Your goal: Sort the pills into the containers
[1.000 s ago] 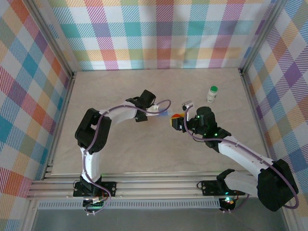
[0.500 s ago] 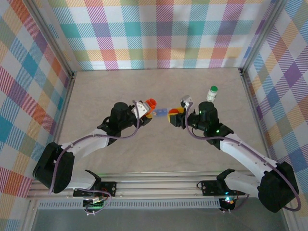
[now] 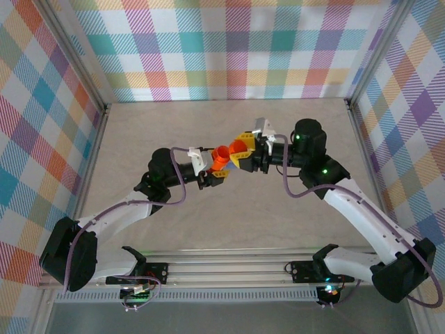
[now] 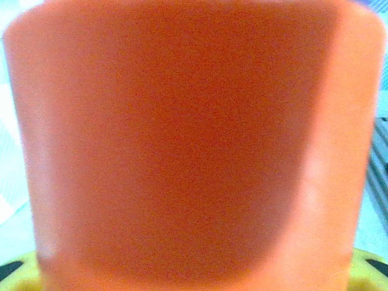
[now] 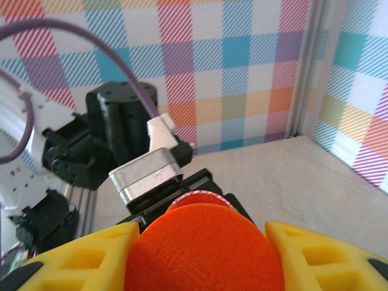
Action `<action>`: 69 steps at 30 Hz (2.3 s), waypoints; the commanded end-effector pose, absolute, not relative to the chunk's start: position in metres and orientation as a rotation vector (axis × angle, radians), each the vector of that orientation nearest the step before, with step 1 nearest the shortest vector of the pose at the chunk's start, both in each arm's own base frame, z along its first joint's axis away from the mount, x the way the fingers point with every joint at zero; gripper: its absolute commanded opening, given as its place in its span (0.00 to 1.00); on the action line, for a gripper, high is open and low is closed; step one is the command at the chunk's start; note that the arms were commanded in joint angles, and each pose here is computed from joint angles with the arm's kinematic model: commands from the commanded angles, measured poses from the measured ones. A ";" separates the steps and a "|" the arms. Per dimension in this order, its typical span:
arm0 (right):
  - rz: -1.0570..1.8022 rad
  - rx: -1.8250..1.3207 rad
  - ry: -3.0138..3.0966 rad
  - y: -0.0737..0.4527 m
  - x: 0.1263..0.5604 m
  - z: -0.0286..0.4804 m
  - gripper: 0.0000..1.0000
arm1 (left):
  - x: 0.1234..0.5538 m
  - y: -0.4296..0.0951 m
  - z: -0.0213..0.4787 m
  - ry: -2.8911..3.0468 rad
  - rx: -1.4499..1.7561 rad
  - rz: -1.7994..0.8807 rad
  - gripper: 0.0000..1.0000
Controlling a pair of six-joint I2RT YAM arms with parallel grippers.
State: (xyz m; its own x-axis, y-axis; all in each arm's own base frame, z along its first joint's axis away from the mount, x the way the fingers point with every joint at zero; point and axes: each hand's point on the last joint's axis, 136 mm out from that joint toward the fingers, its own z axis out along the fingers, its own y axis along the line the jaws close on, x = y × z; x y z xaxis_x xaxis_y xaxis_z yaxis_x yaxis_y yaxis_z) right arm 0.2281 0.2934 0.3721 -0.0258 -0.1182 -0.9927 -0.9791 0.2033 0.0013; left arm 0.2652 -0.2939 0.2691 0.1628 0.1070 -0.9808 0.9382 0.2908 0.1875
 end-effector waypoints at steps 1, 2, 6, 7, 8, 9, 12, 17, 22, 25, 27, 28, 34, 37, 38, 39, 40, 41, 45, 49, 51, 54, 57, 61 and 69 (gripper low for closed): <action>1.007 -1.266 1.384 0.300 0.215 0.361 0.00 | 0.244 -0.302 0.280 1.178 1.200 -0.879 0.00; 1.013 -1.277 1.385 0.301 0.214 0.359 0.00 | 0.242 -0.303 0.280 1.169 1.212 -0.885 0.00; 1.033 -1.336 1.397 0.308 0.210 0.348 0.00 | 0.232 -0.308 0.282 1.151 1.252 -0.909 0.00; 1.044 -1.356 1.396 0.309 0.207 0.344 0.00 | 0.231 -0.309 0.284 1.145 1.258 -0.913 0.00; 1.054 -1.371 1.394 0.311 0.206 0.342 0.00 | 0.229 -0.309 0.285 1.136 1.263 -0.916 0.00; 1.063 -1.388 1.395 0.312 0.203 0.338 0.00 | 0.226 -0.309 0.286 1.126 1.273 -0.920 0.00; 1.111 -1.457 1.371 0.314 0.193 0.328 0.00 | 0.221 -0.310 0.288 1.113 1.295 -0.925 0.00; 1.129 -1.639 1.345 0.307 0.169 0.303 0.00 | 0.218 -0.307 0.295 1.082 1.321 -0.885 0.00; 1.051 -1.769 1.342 0.297 0.162 0.281 0.00 | 0.212 -0.305 0.311 1.022 1.359 -0.905 0.00; 1.010 -1.829 1.346 0.289 0.157 0.272 0.00 | 0.205 -0.304 0.314 1.011 1.425 -0.949 0.00; 1.014 -1.858 1.332 0.286 0.152 0.271 0.00 | 0.200 -0.304 0.319 0.987 1.466 -0.964 0.00; 1.016 -1.866 1.327 0.285 0.150 0.270 0.00 | 0.198 -0.302 0.322 0.973 1.478 -0.976 0.00; 0.959 -1.878 1.349 0.292 0.153 0.251 0.00 | 0.206 -0.301 0.337 0.974 1.453 -0.967 0.00; 0.999 -1.859 1.396 0.297 0.155 0.248 0.00 | 0.210 -0.300 0.343 0.973 1.421 -0.920 0.00; 1.007 -1.825 1.456 0.300 0.161 0.247 0.00 | 0.214 -0.299 0.345 0.982 1.400 -0.894 0.00; 1.010 -1.798 1.518 0.303 0.167 0.244 0.00 | 0.218 -0.298 0.347 0.990 1.378 -0.869 0.00; 0.995 -1.743 1.602 0.307 0.179 0.242 0.00 | 0.223 -0.297 0.349 0.996 1.347 -0.834 0.00; 0.970 -1.670 1.705 0.311 0.194 0.236 0.00 | 0.228 -0.295 0.353 0.997 1.315 -0.797 0.00; 1.002 -1.401 2.009 0.324 0.229 0.222 0.00 | 0.243 -0.292 0.356 1.006 1.216 -0.686 0.00; 1.148 -1.121 2.256 0.339 0.246 0.215 0.00 | 0.251 -0.290 0.358 1.002 1.153 -0.608 0.00; 1.203 -1.029 2.305 0.345 0.250 0.214 0.00 | 0.254 -0.289 0.356 1.005 1.139 -0.569 0.00; 1.245 -0.858 2.352 0.350 0.263 0.215 0.00 | 0.255 -0.289 0.352 1.007 1.133 -0.524 0.00; 1.190 -0.661 2.430 0.345 0.283 0.212 0.00 | 0.254 -0.289 0.349 0.995 1.117 -0.500 0.00; 1.126 -0.459 2.490 0.341 0.303 0.207 0.00 | 0.257 -0.294 0.339 1.010 1.127 -0.446 0.00; 1.223 -0.130 2.457 0.339 0.327 0.220 0.14 | 0.256 -0.305 0.316 1.028 1.180 -0.414 0.00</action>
State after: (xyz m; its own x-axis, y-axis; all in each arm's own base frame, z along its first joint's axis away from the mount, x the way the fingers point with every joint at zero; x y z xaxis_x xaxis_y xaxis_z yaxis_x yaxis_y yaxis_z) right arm 0.3042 0.3452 0.2673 -0.8658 -0.0441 -0.4984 -0.4519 0.4966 0.7411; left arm 0.3058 -0.2495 0.2072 0.0231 0.4846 -0.8744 0.7715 0.5476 0.3239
